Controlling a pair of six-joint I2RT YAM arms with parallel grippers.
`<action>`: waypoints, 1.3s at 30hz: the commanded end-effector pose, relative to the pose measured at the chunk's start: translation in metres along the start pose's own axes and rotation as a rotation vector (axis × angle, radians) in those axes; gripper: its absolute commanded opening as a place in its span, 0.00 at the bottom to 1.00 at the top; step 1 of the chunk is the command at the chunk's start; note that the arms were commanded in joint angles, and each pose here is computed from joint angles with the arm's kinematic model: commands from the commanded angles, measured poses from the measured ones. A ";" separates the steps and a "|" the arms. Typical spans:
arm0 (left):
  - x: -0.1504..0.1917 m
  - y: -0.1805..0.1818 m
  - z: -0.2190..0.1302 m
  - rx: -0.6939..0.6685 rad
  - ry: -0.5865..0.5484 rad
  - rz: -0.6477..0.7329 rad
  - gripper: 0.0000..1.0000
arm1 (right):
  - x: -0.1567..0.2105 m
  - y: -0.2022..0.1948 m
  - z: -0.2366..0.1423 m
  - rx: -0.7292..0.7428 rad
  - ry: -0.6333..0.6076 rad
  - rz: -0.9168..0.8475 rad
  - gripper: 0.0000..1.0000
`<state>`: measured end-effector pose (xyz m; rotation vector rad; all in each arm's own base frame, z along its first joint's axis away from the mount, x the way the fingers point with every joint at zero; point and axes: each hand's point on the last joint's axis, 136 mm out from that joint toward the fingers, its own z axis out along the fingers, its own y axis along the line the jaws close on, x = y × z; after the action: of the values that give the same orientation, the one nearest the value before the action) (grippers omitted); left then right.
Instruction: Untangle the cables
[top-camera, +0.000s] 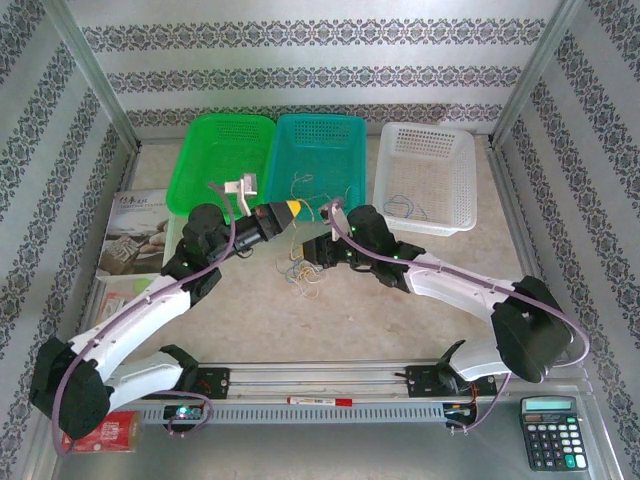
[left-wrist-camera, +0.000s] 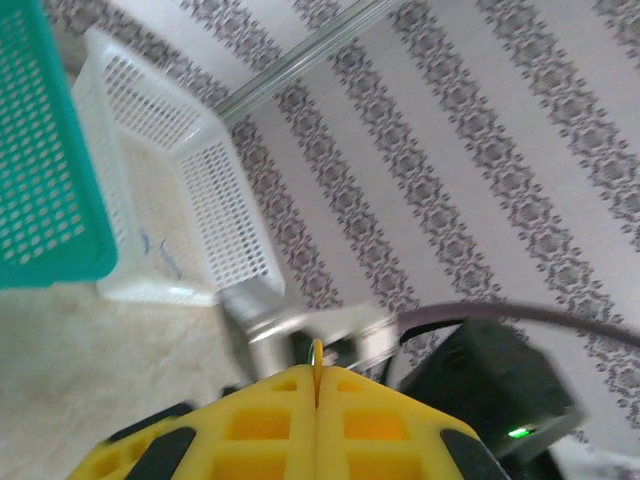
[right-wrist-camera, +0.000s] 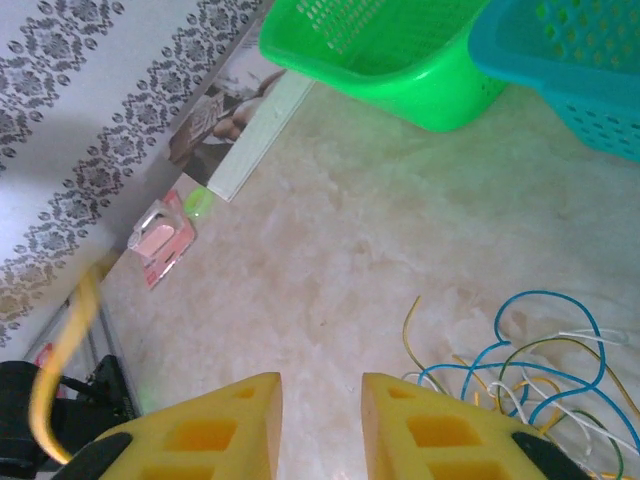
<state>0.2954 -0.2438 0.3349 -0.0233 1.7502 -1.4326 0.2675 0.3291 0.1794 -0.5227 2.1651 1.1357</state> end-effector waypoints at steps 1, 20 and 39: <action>-0.027 -0.029 -0.008 -0.012 -0.053 0.114 0.00 | 0.004 -0.007 0.003 0.026 -0.013 0.002 0.29; -0.173 0.099 -0.045 -0.527 -0.227 0.270 0.00 | 0.018 -0.036 -0.040 0.207 -0.036 -0.004 0.56; -0.211 0.235 -0.030 -0.740 -0.137 0.213 0.47 | -0.013 -0.038 -0.079 0.315 -0.157 -0.040 0.98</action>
<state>0.5194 -0.0412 0.2690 -0.3310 1.9746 -0.6064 0.2698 0.2433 0.1867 -0.3227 2.1678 0.7442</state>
